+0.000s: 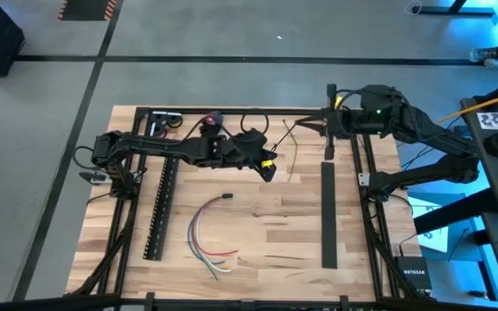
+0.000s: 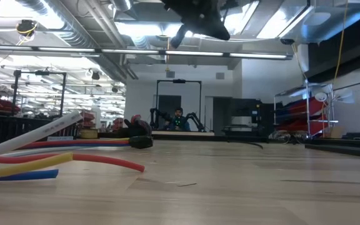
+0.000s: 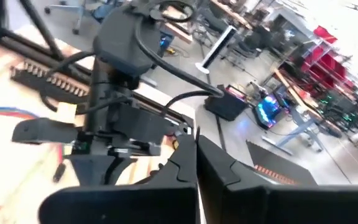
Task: Ziptie cables
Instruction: Wrap the cable wires with the black zip tie
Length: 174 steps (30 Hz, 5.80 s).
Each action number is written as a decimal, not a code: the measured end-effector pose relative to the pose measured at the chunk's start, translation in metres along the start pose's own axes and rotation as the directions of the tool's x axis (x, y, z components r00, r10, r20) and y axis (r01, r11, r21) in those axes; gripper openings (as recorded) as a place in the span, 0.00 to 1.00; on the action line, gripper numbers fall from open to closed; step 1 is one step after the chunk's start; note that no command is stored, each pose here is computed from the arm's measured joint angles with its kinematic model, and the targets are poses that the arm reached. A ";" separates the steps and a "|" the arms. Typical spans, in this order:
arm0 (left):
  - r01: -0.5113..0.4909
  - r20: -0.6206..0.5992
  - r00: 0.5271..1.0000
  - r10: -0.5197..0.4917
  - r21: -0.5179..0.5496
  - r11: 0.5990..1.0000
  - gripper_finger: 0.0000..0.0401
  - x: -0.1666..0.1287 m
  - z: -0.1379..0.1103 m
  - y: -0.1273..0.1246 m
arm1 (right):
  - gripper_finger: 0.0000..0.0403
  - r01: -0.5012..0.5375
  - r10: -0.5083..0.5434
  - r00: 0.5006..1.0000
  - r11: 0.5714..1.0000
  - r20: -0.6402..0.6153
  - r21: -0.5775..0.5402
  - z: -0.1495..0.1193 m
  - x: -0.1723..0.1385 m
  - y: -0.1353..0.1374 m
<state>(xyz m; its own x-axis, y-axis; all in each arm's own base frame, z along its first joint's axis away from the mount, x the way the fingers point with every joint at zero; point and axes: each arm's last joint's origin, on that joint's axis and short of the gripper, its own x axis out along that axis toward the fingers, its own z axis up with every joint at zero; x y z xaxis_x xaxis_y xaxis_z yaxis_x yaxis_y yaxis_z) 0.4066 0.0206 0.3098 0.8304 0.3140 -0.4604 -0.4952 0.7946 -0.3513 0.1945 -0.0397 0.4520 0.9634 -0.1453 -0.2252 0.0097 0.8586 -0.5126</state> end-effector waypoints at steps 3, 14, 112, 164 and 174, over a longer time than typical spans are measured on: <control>0.011 0.016 1.000 -0.012 0.011 1.000 0.00 0.002 0.000 -0.001 | 0.05 0.074 -0.070 0.996 0.995 -0.058 0.073 -0.001 -0.002 -0.002; -0.042 -0.124 0.991 0.048 0.048 0.998 0.00 -0.007 -0.014 0.001 | 0.40 -0.038 0.183 0.913 0.928 -0.364 0.372 -0.045 0.001 0.027; 0.175 -0.500 0.865 0.046 0.387 0.905 0.01 -0.021 -0.125 0.035 | 0.00 -0.103 0.334 0.924 0.688 -0.187 0.718 -0.172 0.117 0.139; 0.174 -0.296 0.954 -0.037 0.449 0.877 0.01 -0.001 -0.116 0.010 | 0.00 -0.058 0.275 0.941 0.702 -0.195 0.710 -0.169 0.141 0.181; 0.148 -0.236 0.972 -0.012 0.569 0.809 0.01 0.004 -0.120 0.006 | 0.00 -0.041 0.293 0.929 0.690 -0.227 0.722 -0.179 0.151 0.189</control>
<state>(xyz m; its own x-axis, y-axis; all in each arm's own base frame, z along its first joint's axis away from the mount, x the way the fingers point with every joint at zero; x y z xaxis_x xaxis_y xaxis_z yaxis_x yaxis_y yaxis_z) 0.3764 -0.0358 0.2076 0.7529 0.1727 -0.6351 -0.1322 0.9850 0.1111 0.2939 0.0126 0.1723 0.8370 0.0049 -0.5472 0.1604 0.9538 0.2539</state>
